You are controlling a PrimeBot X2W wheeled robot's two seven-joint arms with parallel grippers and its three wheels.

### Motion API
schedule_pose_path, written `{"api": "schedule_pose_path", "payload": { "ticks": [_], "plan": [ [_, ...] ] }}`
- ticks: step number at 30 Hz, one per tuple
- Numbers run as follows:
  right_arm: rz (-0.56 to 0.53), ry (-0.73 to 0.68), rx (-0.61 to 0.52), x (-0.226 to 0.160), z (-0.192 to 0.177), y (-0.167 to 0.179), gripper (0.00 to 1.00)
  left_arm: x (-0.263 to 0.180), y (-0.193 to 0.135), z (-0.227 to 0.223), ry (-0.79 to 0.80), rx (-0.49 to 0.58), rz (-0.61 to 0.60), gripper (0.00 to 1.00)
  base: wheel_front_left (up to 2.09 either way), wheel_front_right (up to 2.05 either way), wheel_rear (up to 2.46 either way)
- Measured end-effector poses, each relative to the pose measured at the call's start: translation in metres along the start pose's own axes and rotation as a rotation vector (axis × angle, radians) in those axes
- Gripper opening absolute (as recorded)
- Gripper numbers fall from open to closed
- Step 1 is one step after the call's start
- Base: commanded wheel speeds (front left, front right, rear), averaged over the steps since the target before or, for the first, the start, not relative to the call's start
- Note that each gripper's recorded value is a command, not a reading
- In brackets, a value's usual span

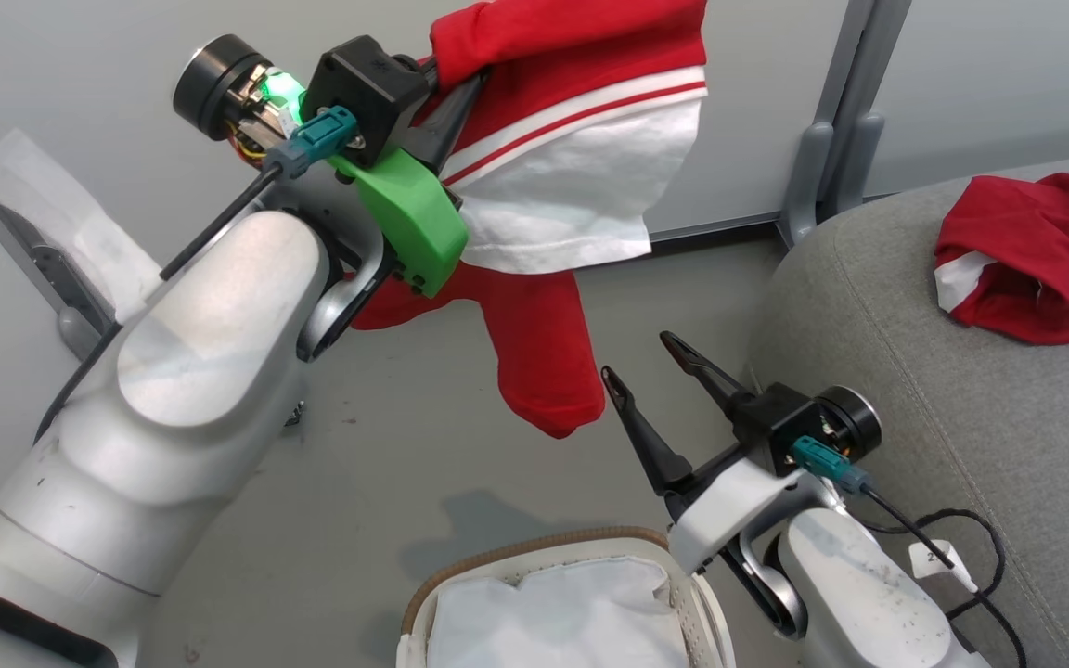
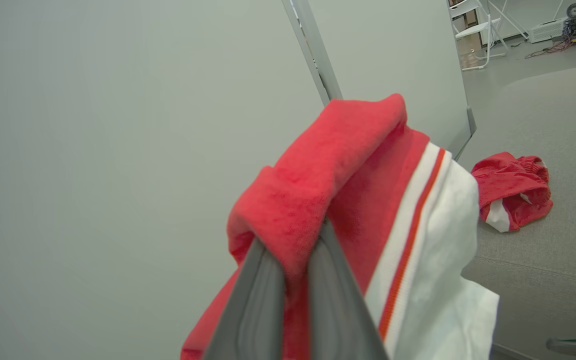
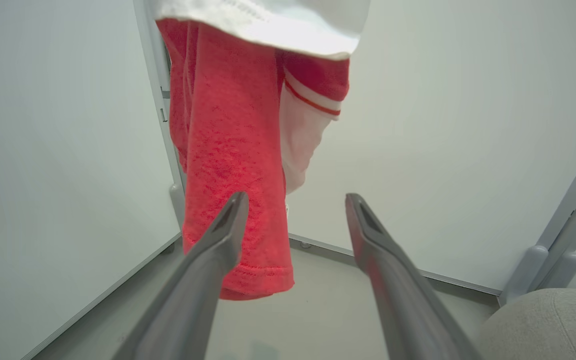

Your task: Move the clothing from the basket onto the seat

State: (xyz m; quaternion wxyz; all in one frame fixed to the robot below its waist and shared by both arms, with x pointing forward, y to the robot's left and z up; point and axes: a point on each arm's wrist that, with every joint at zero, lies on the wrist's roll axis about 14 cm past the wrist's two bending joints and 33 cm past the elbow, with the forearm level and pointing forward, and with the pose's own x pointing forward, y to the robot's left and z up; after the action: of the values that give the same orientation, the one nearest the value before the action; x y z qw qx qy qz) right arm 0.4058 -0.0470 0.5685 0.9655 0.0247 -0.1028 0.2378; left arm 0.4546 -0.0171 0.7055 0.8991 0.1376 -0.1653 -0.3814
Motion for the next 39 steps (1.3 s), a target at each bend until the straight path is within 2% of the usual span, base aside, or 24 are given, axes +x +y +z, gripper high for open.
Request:
{"api": "schedule_pose_path", "payload": {
  "ticks": [4,19,20,21,22,27,33,34,35,36,37,38,39],
  "plan": [
    [0.059,0.002,-0.027,0.011,0.003,0.014,1.0,0.004,-0.008,0.01,-0.015,0.004,-0.017,0.0,0.0,0.0,0.0],
    [0.128,-0.012,-0.052,0.044,0.018,0.028,1.0,0.002,-0.036,0.031,-0.046,-0.017,-0.061,0.0,0.0,0.0,0.0],
    [0.135,-0.003,-0.054,0.045,0.015,0.03,0.49,0.002,-0.037,0.032,-0.045,-0.02,-0.061,0.0,0.0,0.0,0.0],
    [0.141,0.0,-0.052,0.046,0.015,0.032,0.35,0.001,-0.038,0.032,-0.044,-0.023,-0.062,0.0,0.0,0.0,0.0],
    [0.147,0.002,-0.05,0.047,0.015,0.034,0.0,0.0,-0.037,0.031,-0.042,-0.025,-0.059,0.0,0.0,0.0,0.0],
    [0.16,0.004,-0.043,0.05,0.014,0.038,0.0,-0.005,-0.026,0.021,-0.015,-0.042,-0.028,0.0,0.0,0.0,0.0],
    [0.15,-0.005,-0.033,0.046,0.015,0.036,0.0,-0.015,-0.007,-0.014,0.049,-0.12,0.05,0.0,0.0,0.0,0.0],
    [0.144,-0.01,-0.031,0.045,0.017,0.034,0.0,-0.017,-0.006,-0.02,0.061,-0.133,0.059,0.03,0.0,0.0,0.0],
    [0.139,-0.019,-0.029,0.045,0.019,0.032,0.0,-0.02,-0.004,-0.027,0.071,-0.145,0.067,0.22,0.0,0.0,0.0],
    [0.134,-0.024,-0.027,0.045,0.021,0.031,0.0,-0.021,-0.004,-0.033,0.079,-0.153,0.073,0.45,0.0,0.0,0.0],
    [0.127,-0.03,-0.025,0.044,0.022,0.029,0.0,-0.023,-0.003,-0.038,0.083,-0.164,0.081,0.79,0.0,0.0,0.0],
    [0.12,-0.036,-0.023,0.043,0.024,0.027,0.0,-0.025,-0.002,-0.043,0.084,-0.172,0.089,1.0,0.0,0.0,0.0],
    [0.112,-0.042,-0.02,0.042,0.025,0.025,0.0,-0.026,-0.003,-0.047,0.083,-0.182,0.095,1.0,0.0,0.0,0.0]
  ]
}}
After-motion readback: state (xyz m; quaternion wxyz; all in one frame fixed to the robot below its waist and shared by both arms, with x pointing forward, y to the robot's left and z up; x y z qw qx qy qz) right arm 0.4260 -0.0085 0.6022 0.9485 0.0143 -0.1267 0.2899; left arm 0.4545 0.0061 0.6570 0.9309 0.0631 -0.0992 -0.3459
